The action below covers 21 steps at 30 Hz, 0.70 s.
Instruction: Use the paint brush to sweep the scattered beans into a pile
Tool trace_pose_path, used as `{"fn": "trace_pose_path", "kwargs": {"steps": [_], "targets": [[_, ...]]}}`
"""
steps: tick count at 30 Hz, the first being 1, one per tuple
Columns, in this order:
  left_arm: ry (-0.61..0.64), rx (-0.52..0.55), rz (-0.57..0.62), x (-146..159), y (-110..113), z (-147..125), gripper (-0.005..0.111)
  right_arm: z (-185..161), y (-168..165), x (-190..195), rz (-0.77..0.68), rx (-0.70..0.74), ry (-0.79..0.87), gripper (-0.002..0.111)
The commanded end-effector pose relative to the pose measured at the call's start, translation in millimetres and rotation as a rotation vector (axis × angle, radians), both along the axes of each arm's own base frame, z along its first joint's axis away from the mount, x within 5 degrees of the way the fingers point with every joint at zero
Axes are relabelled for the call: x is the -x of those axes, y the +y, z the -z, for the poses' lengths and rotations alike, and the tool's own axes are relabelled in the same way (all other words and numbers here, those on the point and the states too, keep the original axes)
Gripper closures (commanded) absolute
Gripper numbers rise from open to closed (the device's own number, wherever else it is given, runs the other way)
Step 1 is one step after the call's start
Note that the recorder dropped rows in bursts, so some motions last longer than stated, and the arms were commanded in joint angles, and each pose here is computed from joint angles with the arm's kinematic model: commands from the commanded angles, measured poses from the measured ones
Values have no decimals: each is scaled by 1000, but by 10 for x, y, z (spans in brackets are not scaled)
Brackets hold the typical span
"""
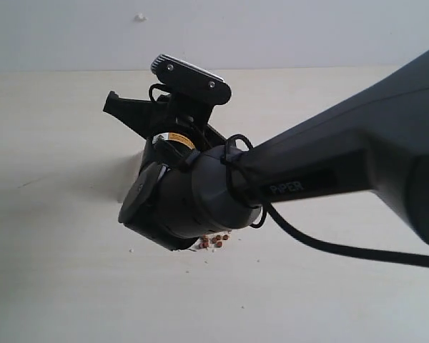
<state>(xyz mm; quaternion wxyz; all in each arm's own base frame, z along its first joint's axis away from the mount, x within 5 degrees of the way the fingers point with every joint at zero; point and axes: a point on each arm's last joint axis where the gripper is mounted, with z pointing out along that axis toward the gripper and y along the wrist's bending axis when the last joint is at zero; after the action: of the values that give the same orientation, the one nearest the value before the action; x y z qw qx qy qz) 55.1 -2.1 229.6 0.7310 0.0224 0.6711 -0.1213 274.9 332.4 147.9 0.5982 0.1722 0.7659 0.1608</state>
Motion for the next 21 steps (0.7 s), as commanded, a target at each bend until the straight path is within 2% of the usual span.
{"fn": "trace_pose_path", "kwargs": {"steps": [1,9,21], "targets": [[-2,-3,8,3,-7,15,107,-37,-17,-24,14,50,-7,108],[-2,-3,8,3,-7,15,107,35,-116,25,124,111,80,108],[-2,-3,8,3,-7,15,107,-34,-215,154,240,236,140,108]]}}
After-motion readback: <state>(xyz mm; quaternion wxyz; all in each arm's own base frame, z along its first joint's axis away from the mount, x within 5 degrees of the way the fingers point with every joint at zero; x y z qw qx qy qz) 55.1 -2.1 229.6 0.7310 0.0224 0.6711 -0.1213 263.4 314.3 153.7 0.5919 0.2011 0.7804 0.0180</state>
